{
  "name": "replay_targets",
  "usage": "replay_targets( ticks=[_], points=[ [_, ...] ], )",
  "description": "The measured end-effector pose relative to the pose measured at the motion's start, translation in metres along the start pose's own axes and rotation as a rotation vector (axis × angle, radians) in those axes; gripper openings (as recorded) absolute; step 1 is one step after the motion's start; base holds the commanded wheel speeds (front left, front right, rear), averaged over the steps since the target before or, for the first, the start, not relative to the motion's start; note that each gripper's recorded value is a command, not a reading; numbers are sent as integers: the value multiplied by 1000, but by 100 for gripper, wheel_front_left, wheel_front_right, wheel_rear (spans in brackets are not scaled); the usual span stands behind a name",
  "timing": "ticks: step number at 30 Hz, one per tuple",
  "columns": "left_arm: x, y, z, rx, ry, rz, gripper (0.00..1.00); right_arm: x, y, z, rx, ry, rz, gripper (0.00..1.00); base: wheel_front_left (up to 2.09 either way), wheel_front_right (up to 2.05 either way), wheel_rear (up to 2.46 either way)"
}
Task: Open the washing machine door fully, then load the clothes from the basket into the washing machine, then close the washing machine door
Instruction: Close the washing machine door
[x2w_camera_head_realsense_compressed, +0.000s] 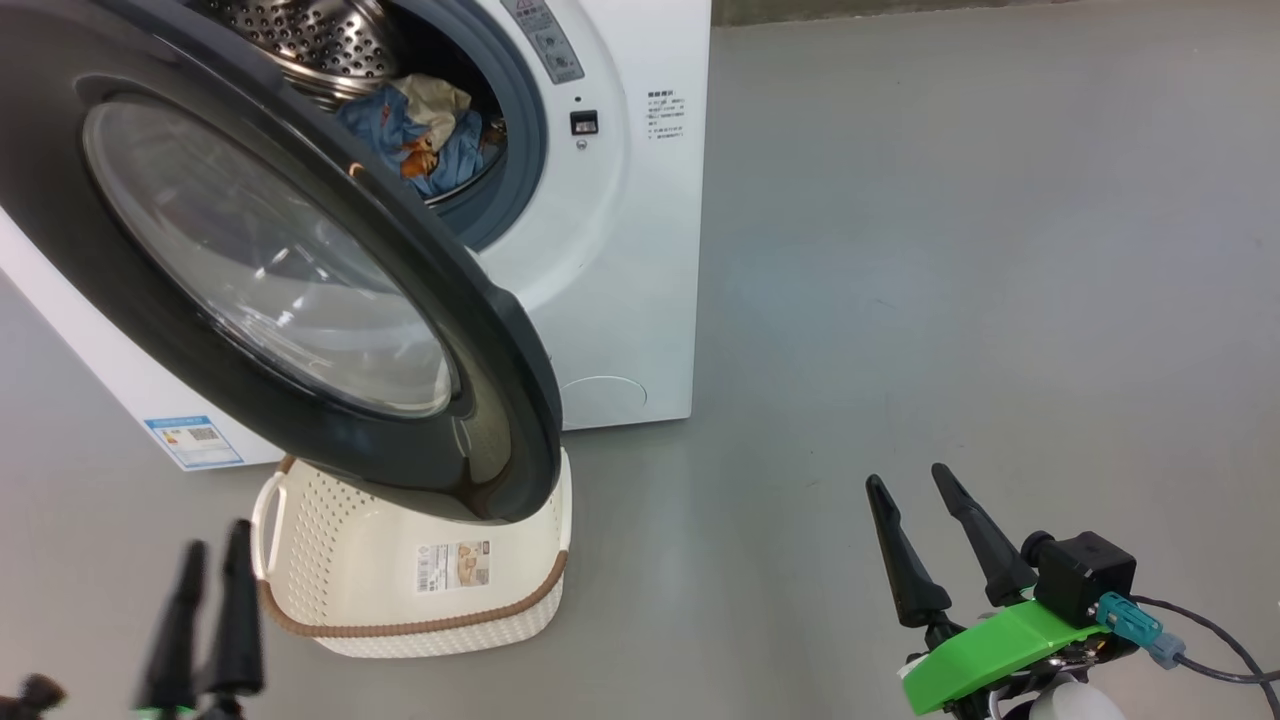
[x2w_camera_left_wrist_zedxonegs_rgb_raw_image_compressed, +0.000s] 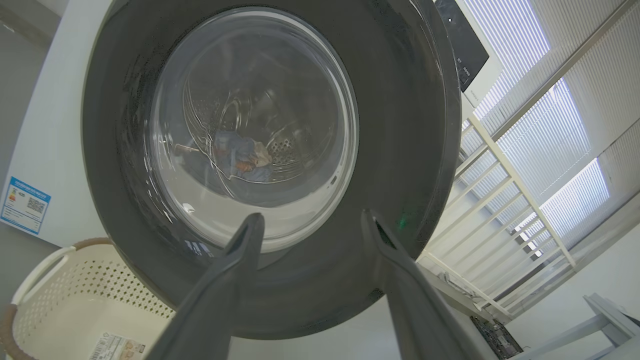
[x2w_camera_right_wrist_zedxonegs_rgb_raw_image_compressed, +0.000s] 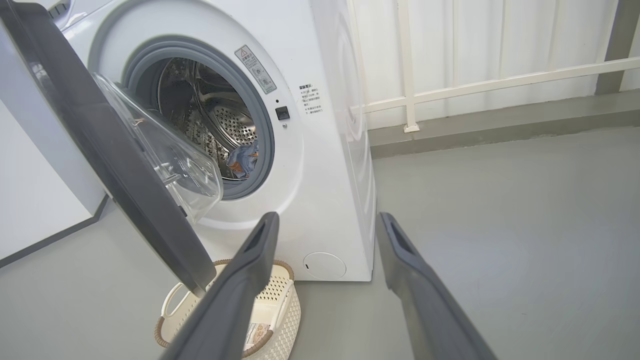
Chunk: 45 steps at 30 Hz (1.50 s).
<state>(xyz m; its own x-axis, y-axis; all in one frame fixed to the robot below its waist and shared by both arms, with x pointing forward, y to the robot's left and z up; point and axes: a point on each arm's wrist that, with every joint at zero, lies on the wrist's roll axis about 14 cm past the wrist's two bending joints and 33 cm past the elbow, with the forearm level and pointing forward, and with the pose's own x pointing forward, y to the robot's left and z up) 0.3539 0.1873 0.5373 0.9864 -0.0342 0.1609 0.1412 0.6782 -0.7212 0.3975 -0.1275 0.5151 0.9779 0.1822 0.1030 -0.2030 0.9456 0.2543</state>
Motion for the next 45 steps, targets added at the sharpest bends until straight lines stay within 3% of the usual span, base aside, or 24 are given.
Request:
replay_targets(
  ticks=[4, 10, 13, 22, 45],
  points=[
    [7, 5, 30, 279, -90, -3, 100, 0, 0, 1, 0, -2, -1, 100, 0, 0, 0],
    [9, -2, 25, 581, -75, -35, 100, 0, -2, 2, -1, -5, -5, 100, 0, 0, 0],
    [8, -5, 18, 671, -57, -46, 100, 0, -2, 2, 0, -6, -6, 100, 0, 0, 0],
    [-1, 19, 3, 748, 7, 31, 100, -1, -5, 1, -1, -6, -13, 100, 0, 0, 0],
    [-19, 51, -20, 747, 110, 124, 100, -1, -4, 1, -8, -4, -10, 100, 0, 0, 0]
  ],
)
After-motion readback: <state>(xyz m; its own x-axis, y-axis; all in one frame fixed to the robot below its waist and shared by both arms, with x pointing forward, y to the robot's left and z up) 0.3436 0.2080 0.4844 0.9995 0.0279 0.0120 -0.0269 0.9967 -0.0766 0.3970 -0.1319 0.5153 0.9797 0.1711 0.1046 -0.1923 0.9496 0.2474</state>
